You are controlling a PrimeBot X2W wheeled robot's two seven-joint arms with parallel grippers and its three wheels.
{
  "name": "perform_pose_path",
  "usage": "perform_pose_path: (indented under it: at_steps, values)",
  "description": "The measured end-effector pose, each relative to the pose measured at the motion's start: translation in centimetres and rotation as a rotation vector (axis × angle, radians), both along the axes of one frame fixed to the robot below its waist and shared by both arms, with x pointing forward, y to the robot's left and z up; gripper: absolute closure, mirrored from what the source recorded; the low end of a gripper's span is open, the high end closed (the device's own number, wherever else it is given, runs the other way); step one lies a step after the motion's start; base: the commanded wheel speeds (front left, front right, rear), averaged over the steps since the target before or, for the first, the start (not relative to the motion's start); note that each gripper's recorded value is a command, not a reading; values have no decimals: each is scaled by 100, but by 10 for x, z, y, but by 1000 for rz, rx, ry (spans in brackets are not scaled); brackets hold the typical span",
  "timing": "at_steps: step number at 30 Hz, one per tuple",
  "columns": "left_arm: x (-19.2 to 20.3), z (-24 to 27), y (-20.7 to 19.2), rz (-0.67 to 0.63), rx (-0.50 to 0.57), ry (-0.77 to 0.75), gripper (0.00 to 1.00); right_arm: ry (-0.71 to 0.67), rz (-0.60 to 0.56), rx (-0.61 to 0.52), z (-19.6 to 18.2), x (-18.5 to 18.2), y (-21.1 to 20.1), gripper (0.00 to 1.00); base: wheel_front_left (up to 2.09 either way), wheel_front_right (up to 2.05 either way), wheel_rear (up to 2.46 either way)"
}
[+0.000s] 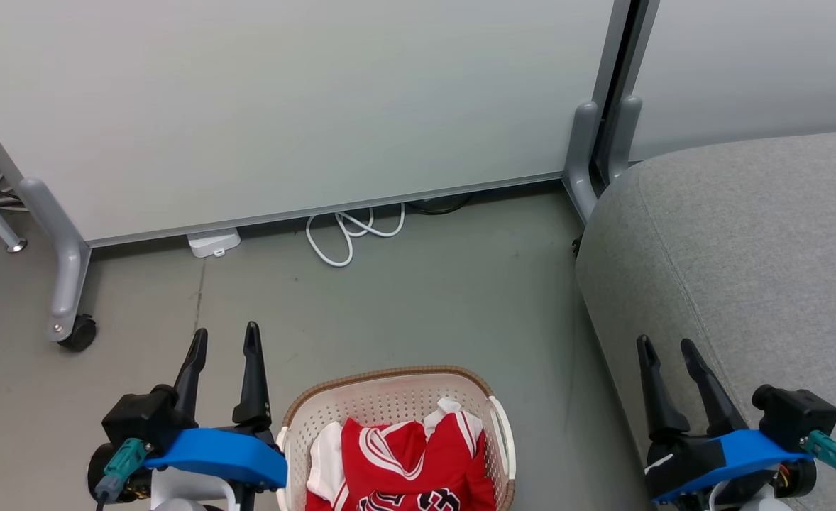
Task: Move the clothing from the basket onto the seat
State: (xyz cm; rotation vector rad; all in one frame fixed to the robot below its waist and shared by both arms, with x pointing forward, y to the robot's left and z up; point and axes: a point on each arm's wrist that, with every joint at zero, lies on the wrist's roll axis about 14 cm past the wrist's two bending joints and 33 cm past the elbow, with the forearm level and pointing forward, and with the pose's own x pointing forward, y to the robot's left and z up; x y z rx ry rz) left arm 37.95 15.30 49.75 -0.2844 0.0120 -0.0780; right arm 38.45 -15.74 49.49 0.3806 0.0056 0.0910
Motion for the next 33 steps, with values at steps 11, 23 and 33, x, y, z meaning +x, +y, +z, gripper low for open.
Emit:
perform_pose_path:
  at_steps: [11,23,33]
  values:
    - [0,4,-3,-15,85,-33,0,-25,30,-96,2,0,8,0,0,0,0]
    - [-2,3,-8,-36,145,-51,0,-47,62,-188,2,-1,16,0,0,0,0]
    - [-3,2,-8,-41,189,-65,0,-68,86,-251,3,-1,22,0,0,0,0]
